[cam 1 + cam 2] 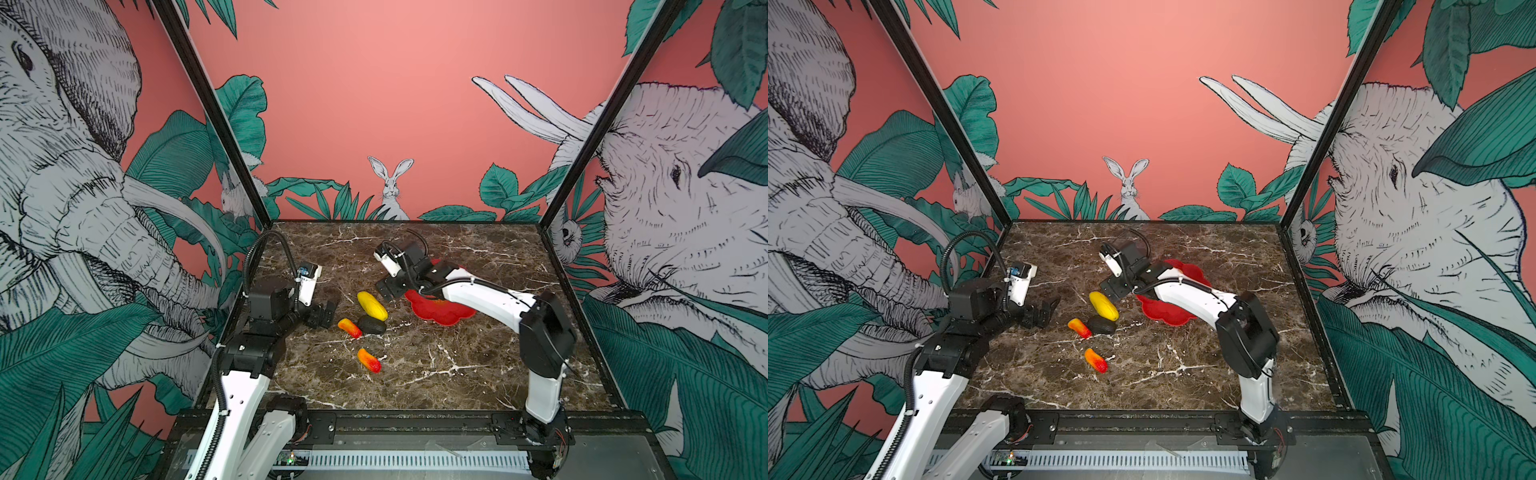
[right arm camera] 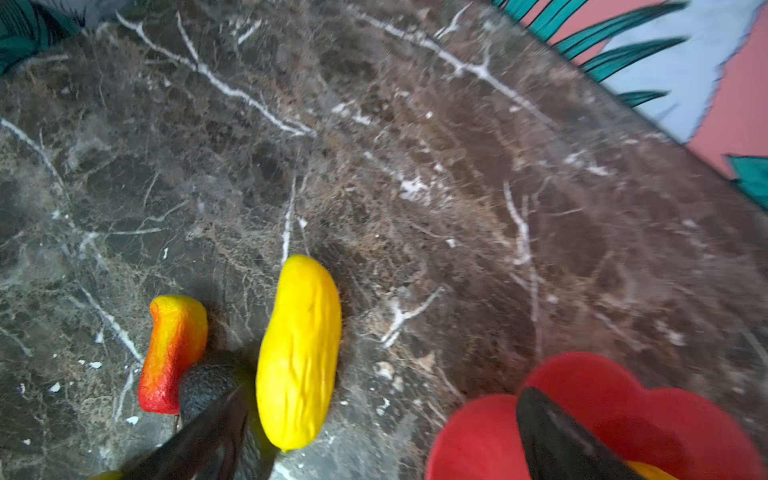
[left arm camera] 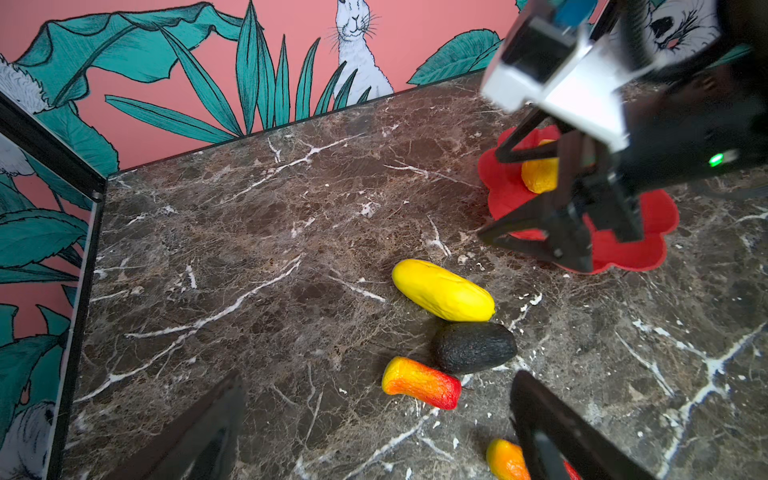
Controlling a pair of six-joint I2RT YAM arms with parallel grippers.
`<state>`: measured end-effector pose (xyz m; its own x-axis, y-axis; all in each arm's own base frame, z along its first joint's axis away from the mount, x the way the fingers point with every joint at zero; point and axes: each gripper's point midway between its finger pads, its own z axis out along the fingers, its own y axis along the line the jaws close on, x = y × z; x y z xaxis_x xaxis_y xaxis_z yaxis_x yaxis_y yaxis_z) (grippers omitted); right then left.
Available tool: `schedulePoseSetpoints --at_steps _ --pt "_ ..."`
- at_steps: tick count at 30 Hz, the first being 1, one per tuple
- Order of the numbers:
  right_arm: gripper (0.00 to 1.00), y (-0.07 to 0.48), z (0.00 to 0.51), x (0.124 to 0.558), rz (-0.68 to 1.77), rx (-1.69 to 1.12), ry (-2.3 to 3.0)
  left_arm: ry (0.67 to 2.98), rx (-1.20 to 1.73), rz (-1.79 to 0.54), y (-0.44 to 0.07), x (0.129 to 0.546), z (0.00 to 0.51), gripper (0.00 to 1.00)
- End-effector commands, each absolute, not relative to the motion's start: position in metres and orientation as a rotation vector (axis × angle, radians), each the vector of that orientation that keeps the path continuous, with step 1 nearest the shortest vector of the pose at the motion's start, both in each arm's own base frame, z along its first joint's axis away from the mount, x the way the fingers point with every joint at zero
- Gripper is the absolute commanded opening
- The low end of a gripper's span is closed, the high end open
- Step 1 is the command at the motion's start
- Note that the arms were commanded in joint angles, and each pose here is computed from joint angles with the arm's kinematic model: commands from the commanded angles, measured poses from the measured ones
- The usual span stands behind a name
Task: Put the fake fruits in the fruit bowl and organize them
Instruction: 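Move the right gripper to the long yellow mango and grasp it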
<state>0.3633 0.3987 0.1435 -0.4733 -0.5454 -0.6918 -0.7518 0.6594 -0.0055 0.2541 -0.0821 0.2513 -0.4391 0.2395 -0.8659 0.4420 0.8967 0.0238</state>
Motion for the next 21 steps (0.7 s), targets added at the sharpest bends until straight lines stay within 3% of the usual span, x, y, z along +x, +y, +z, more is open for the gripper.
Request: schedulePoseSetpoints --at_steps 1,7,21 --pt "0.99 0.428 0.141 0.365 0.494 -0.972 2.199 2.049 0.493 -0.26 -0.083 0.25 0.249 1.0" --pt "0.98 0.448 0.105 0.364 0.521 -0.983 2.29 2.049 0.49 -0.254 -0.082 0.25 0.249 1.0" --pt "0.78 0.453 0.055 0.353 0.568 -0.97 2.409 2.053 0.489 -0.247 -0.081 0.25 0.247 1.0"
